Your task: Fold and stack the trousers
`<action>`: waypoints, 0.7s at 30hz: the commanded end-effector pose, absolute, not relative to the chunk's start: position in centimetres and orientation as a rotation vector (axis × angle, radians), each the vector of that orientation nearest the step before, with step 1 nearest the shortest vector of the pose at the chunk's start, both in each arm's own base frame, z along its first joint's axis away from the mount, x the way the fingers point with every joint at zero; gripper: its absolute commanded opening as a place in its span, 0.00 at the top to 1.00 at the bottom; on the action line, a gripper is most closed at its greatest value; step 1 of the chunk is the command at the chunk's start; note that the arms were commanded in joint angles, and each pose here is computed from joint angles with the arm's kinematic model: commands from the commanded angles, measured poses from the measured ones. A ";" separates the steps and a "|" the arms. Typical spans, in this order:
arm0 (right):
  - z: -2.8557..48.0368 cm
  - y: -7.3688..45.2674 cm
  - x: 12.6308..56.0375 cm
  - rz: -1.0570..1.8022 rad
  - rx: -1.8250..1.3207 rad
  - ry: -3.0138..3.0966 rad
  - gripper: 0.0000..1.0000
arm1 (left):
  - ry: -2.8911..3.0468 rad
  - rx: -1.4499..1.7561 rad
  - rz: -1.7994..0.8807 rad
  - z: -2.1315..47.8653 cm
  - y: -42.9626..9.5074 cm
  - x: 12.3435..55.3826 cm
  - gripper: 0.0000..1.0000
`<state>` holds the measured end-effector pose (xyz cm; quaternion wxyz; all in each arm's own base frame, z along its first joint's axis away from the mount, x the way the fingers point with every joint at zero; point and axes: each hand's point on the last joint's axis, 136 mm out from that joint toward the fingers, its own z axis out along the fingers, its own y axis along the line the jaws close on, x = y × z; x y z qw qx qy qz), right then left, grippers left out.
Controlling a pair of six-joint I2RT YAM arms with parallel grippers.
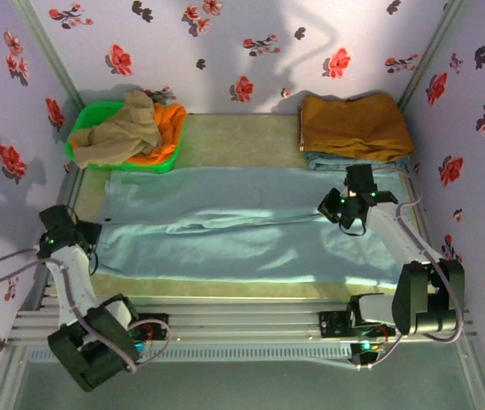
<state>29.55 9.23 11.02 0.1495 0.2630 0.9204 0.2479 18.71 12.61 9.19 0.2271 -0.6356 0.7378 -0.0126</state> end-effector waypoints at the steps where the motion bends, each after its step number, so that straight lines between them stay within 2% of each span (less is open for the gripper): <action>1: 12.4 10.4 28.3 0.755 0.682 2.666 0.88 | 2.061 -1.833 -0.017 7.3 12.1 15.9 0.04; 5: 12.5 10.5 28.2 0.766 0.671 2.660 0.82 | 2.036 -1.799 -0.061 5.8 12.2 16.6 0.07; 11: 12.3 10.4 27.7 0.758 0.660 2.672 0.79 | 1.981 -1.733 -0.087 4.5 13.2 18.1 0.16; 13: 12.1 10.3 27.5 0.748 0.664 2.675 0.79 | 1.962 -1.730 -0.095 3.9 13.5 18.5 0.28; 16: 12.0 9.8 27.0 0.713 0.678 2.689 0.79 | 1.985 -1.756 -0.093 2.9 13.4 18.4 0.55; 20: 11.9 8.4 25.8 0.617 0.721 2.712 0.78 | 2.020 -1.769 -0.086 2.4 12.9 17.7 0.73; 21: 12.2 7.9 25.5 0.597 0.734 2.711 0.77 | 2.026 -1.764 -0.086 2.5 12.8 17.5 0.74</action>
